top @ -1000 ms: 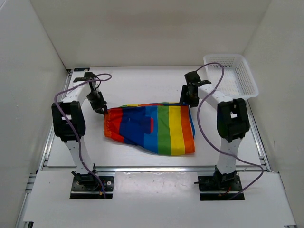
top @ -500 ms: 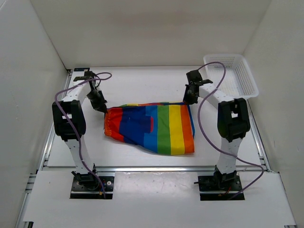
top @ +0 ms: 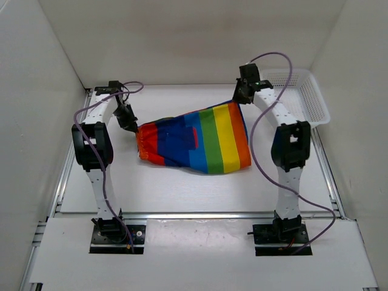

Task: Fold and stack the shorts
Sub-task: Fold the shorts

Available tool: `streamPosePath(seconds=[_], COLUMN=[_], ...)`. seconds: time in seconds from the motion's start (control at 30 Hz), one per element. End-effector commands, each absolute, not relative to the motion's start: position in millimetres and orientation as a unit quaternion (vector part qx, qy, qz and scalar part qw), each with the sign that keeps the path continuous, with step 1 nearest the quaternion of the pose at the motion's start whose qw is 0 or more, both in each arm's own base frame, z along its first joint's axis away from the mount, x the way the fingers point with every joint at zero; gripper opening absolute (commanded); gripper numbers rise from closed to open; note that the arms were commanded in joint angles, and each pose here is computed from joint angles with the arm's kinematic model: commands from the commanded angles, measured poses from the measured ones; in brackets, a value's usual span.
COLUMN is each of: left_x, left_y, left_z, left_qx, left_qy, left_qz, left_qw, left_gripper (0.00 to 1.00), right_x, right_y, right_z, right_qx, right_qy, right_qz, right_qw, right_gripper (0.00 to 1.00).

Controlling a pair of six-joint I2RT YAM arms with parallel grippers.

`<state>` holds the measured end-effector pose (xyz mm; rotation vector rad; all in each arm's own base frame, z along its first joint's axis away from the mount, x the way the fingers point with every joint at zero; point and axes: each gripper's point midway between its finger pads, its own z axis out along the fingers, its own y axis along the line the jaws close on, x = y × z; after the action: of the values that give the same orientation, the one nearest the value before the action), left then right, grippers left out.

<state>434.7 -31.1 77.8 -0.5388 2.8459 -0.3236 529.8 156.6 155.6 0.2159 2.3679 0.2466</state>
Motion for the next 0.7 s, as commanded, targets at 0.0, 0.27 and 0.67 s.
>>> streamPosePath(seconds=[0.0, 0.27, 0.67], left_x=[446, 433, 363], left_y=[-28, -14, -88], left_z=[85, 128, 66], left_qx=[-0.179, -0.202, -0.241], left_qy=[0.971, 0.96, 0.939], left_qz=[-0.107, -0.097, -0.234], left_qw=[0.121, 0.17, 0.078], left_gripper=[0.22, 1.0, 1.0], right_x=[555, 541, 465], right_y=[143, 159, 159], right_z=[119, 183, 236], right_qx=[0.088, 0.068, 0.073], right_qy=[0.931, 0.91, 0.892], right_qz=[0.067, 0.123, 0.171], right_qw=[0.349, 0.389, 0.413], right_gripper=[0.23, 0.86, 0.89])
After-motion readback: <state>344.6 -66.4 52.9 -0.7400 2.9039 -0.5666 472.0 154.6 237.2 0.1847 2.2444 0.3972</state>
